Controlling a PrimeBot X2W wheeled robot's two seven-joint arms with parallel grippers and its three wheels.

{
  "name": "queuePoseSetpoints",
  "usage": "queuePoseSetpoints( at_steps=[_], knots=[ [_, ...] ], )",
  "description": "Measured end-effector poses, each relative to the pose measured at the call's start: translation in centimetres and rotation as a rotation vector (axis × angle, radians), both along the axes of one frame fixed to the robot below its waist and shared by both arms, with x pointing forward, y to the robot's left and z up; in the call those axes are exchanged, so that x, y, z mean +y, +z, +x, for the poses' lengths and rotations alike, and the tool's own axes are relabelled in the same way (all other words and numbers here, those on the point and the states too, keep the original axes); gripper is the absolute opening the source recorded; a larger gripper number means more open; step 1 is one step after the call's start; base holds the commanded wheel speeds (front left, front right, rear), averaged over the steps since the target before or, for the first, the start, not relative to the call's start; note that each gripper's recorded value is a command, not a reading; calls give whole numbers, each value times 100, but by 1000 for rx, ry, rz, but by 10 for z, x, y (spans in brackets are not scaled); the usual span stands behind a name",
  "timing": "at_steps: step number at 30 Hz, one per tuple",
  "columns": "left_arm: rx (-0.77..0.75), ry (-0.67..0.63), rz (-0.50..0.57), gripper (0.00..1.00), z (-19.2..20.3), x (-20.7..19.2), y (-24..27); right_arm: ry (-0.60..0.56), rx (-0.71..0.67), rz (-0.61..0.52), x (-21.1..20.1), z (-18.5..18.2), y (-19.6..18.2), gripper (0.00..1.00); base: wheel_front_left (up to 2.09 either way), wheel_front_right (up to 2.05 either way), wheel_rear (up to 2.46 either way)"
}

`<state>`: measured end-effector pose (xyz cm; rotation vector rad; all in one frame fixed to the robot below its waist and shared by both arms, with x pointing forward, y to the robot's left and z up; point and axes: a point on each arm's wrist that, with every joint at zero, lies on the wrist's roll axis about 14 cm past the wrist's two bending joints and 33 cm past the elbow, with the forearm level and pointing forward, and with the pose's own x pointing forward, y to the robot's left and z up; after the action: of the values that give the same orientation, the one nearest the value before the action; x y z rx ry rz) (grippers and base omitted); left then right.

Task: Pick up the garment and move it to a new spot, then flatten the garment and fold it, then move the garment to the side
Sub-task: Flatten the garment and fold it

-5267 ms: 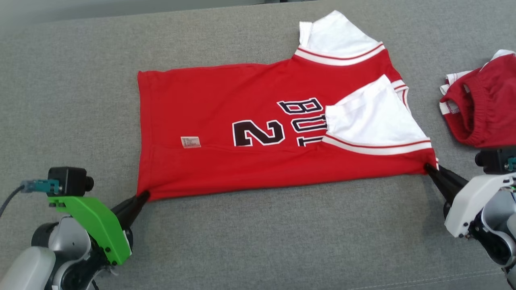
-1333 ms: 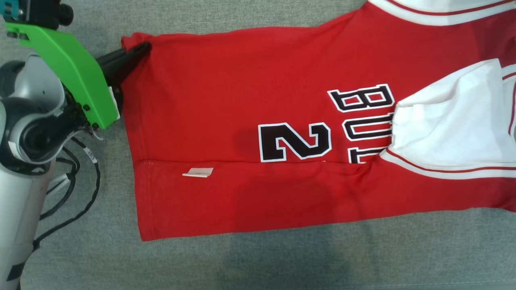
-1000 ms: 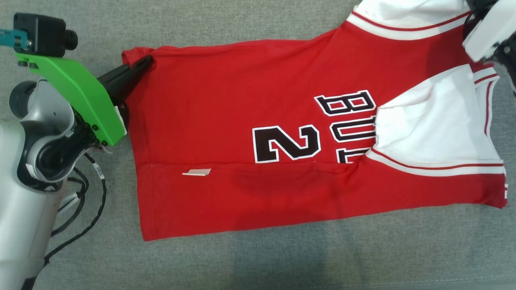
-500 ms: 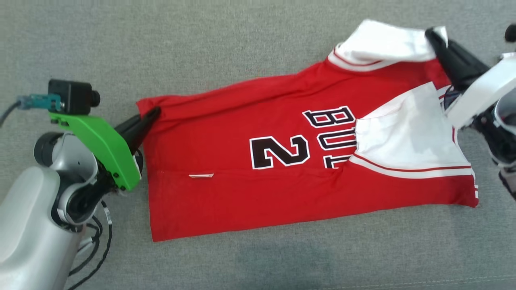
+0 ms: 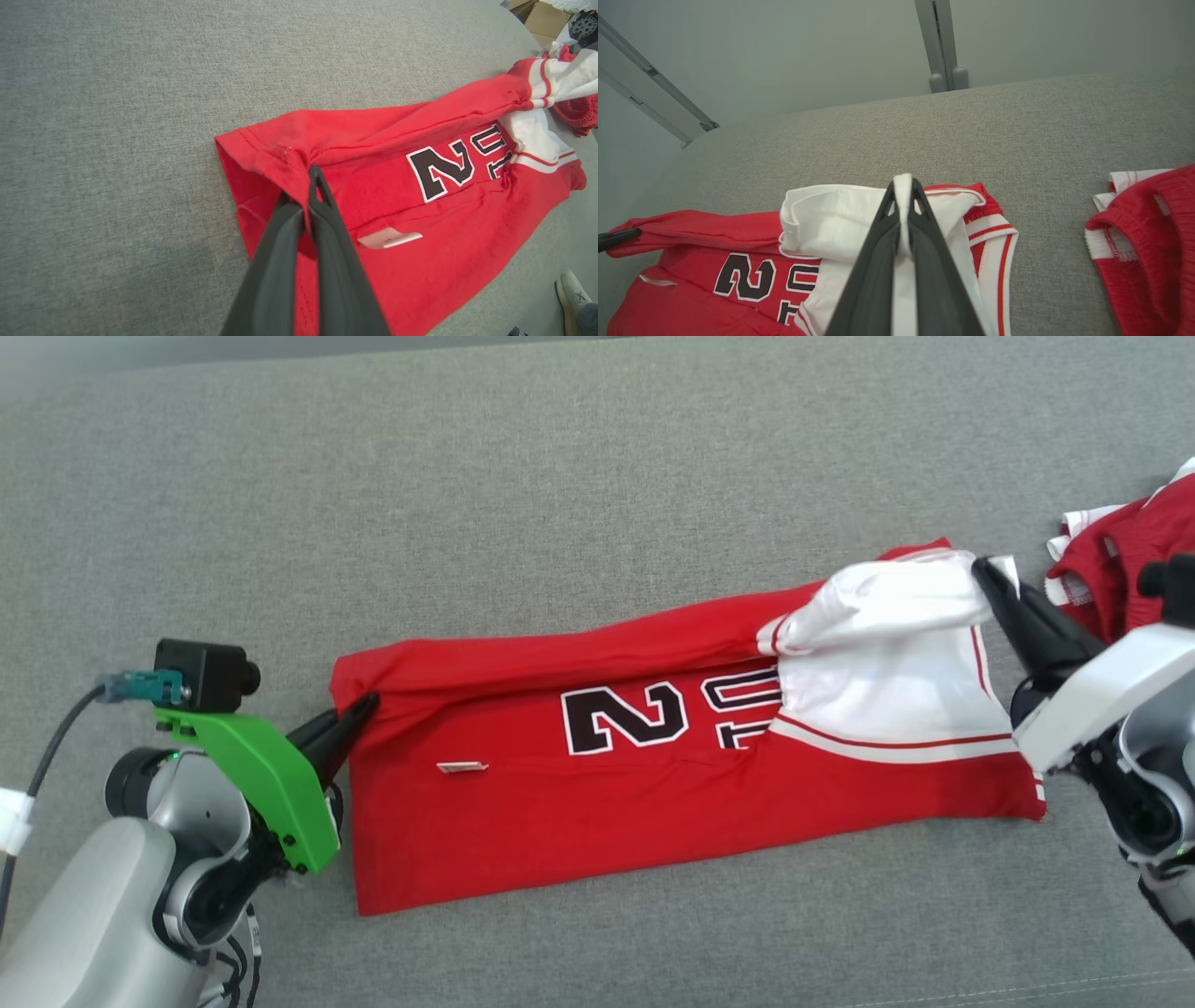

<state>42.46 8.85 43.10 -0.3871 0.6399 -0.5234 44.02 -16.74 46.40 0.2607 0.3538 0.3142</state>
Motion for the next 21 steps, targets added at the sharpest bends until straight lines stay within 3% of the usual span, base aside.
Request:
queuePoseSetpoints(
  at_steps=[7,15,17,18,19,20,21],
  knots=[
    [-14,0,-11,0,-12,-4,4,-46,33,69,2,-36,-2,0,0,0,0],
    [20,3,-18,0,-24,-5,-4,-45,139,46,8,-78,-31,0,0,0,0],
    [28,14,-16,2,-25,-3,-6,-20,124,19,12,-79,-30,38,0,0,0],
    [32,22,-15,35,-25,-3,-8,-12,121,1,12,-79,-30,89,0,0,0],
    [36,22,-14,48,-25,-3,-9,-6,122,-24,10,-80,-32,100,0,0,0],
    [42,13,-9,100,-27,-5,-11,-3,122,-45,7,-80,-33,100,0,0,0],
    [51,1,8,100,-29,-5,-14,-1,122,-66,4,-80,-35,100,0,0,0]
  ],
)
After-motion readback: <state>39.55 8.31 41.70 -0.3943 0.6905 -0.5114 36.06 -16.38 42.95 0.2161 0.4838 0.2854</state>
